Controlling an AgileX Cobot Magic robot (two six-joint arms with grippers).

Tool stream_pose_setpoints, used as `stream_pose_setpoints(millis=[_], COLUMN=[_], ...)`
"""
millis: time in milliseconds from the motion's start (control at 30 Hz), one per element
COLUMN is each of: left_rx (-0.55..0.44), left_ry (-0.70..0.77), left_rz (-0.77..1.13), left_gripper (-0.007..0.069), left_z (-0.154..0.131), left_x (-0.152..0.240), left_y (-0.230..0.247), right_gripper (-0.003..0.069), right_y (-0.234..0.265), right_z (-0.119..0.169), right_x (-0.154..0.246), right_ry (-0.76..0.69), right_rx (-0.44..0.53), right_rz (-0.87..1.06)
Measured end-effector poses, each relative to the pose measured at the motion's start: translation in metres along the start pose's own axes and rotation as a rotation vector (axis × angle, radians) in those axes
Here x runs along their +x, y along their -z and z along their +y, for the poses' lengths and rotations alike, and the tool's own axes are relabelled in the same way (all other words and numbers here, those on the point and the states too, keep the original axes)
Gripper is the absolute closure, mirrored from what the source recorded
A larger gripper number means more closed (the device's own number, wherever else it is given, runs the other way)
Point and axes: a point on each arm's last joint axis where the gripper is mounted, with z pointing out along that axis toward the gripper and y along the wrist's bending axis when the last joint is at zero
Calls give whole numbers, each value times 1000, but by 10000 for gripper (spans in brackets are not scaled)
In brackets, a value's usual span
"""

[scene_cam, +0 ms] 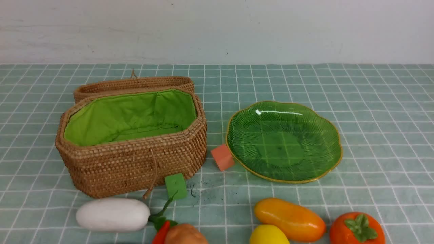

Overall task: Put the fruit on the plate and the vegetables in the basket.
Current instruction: Use the left arm to grab an eggplant and put it into the left basket

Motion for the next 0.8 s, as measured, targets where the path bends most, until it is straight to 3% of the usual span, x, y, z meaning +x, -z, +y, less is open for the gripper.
stream_pose_setpoints(millis=[800], left_rx=[-3], left_ry=[-12], left_rz=[-2], left_gripper=[387], left_z=[0], left_x=[0], left_y=[0], right_gripper=[417], right_y=[0], right_z=[0], right_x=[0], right_ry=[0], right_rx=[0], right_rz=[0])
